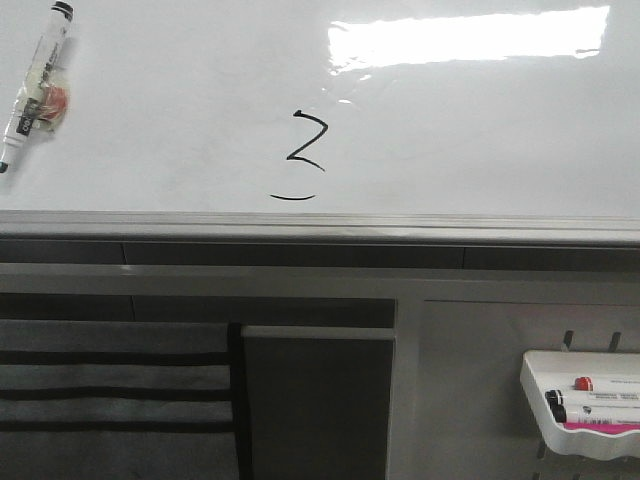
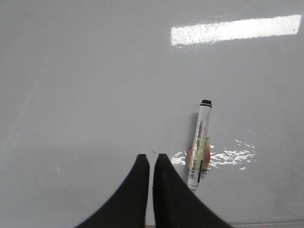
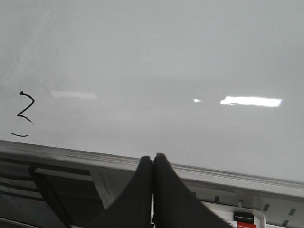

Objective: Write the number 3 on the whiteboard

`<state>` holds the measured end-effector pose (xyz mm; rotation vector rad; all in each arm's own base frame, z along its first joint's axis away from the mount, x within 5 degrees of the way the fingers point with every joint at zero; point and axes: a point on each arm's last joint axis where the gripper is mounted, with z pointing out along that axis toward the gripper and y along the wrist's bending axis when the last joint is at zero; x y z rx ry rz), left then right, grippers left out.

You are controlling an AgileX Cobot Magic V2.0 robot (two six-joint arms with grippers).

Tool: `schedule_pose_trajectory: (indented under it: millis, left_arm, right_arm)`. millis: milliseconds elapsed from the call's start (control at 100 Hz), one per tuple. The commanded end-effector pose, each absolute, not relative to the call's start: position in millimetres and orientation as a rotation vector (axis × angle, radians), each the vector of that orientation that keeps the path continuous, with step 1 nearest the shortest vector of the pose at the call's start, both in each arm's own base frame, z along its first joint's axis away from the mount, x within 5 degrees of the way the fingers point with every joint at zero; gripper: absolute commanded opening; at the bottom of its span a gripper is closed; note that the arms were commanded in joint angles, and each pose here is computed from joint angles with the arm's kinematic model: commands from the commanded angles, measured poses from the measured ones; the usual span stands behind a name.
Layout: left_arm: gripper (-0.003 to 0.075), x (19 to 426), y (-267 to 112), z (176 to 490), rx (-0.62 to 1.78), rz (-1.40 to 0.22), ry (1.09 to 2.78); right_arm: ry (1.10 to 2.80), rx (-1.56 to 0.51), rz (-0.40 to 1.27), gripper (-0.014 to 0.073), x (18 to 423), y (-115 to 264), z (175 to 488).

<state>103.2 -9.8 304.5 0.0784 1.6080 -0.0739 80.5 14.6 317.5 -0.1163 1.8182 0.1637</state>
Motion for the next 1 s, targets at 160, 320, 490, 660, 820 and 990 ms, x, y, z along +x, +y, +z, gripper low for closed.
schedule_pose_trajectory:
  millis: [160, 320, 490, 660, 820, 990]
  left_arm:
    - [-0.0020, 103.9, -7.7, 312.2, 0.031, -0.085, 1.525]
    - [-0.0020, 103.9, -7.7, 312.2, 0.031, -0.085, 1.525]
    - [-0.0020, 87.0, -5.4, 320.6, 0.020, -0.078, 1.437]
    - [-0.0020, 52.9, -1.9, 316.4, 0.003, -0.064, 1.293]
    - [-0.0020, 45.5, -0.9, 276.9, -0.004, -0.055, 1.297]
    - [-0.0020, 49.8, -0.3, 238.9, -0.011, -0.048, 1.343]
  right_arm:
    - [1.739, -0.118, 0.150, -0.0069, 81.7, 14.0, 329.5]
    - [1.739, -0.118, 0.150, -0.0069, 81.7, 14.0, 329.5]
    - [1.739, -0.118, 0.150, -0.0069, 81.7, 14.0, 329.5]
    - [1.739, -0.118, 0.150, -0.0069, 81.7, 14.0, 329.5]
    - [1.739, -0.118, 0.150, -0.0069, 81.7, 14.0, 329.5]
    - [1.739, -0.118, 0.150, -0.0069, 81.7, 14.0, 329.5]
